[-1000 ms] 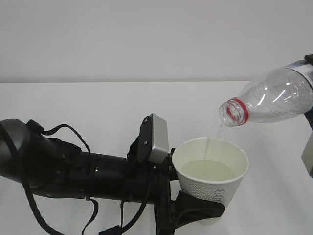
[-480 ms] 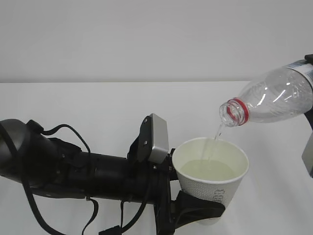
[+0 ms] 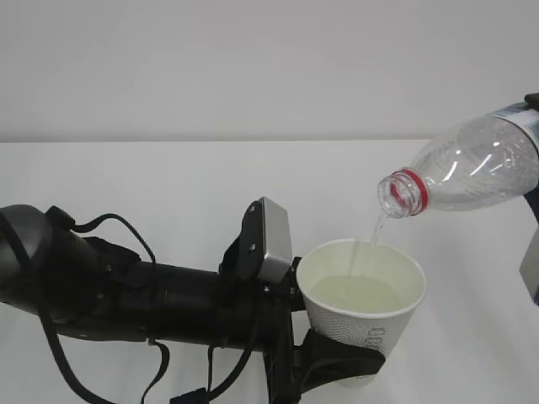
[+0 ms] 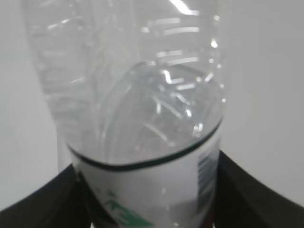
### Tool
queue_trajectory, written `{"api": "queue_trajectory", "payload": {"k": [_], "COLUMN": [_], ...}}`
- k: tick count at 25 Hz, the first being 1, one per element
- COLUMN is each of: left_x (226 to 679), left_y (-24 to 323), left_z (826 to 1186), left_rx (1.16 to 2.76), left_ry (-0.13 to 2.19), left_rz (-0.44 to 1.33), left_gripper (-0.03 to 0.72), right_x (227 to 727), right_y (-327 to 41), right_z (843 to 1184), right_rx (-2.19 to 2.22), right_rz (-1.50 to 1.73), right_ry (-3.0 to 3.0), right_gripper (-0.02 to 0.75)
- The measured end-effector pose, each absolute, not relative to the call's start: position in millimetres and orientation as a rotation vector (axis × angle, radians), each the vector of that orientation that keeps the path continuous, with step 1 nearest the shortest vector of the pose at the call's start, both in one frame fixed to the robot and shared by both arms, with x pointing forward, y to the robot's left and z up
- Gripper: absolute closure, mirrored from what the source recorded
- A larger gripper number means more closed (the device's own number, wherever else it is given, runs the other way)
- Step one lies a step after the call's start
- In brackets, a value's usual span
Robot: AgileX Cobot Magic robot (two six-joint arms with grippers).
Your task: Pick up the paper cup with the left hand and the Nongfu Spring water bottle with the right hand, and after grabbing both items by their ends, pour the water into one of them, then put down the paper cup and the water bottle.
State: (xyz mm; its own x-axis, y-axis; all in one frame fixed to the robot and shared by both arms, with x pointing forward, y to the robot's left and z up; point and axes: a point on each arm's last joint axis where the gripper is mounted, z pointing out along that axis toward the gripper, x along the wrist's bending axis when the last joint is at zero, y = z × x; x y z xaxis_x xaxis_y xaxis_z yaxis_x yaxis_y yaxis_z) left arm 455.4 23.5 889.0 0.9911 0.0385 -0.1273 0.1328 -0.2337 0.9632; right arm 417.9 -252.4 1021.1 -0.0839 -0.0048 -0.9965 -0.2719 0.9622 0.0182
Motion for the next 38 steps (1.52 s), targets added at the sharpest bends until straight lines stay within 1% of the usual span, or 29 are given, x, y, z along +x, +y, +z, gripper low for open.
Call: {"api": "queue_trajectory", "payload": {"k": [23, 27, 38], "left_x": [455.7, 455.7, 455.7], "left_y": [23.7, 23.7, 23.7], "left_z": [887.7, 887.7, 887.7], "left_rx": [1.815, 1.815, 1.815], "left_ry": [0.129, 0.129, 0.129], "left_rz": [-0.086, -0.086, -0.086], "left_gripper": [0.169, 0.169, 0.169], "right_x": [417.9, 417.9, 417.9], "right_y": [-252.4, -252.4, -252.5], "right_z": [1021.1, 1021.1, 1021.1], "right_rx": [-0.214, -0.214, -0.211], "right_rz": [0.225, 0.225, 0.225], "right_ry": [1.644, 1.644, 1.644], "right_gripper": [0.253, 0.275, 0.279]}}
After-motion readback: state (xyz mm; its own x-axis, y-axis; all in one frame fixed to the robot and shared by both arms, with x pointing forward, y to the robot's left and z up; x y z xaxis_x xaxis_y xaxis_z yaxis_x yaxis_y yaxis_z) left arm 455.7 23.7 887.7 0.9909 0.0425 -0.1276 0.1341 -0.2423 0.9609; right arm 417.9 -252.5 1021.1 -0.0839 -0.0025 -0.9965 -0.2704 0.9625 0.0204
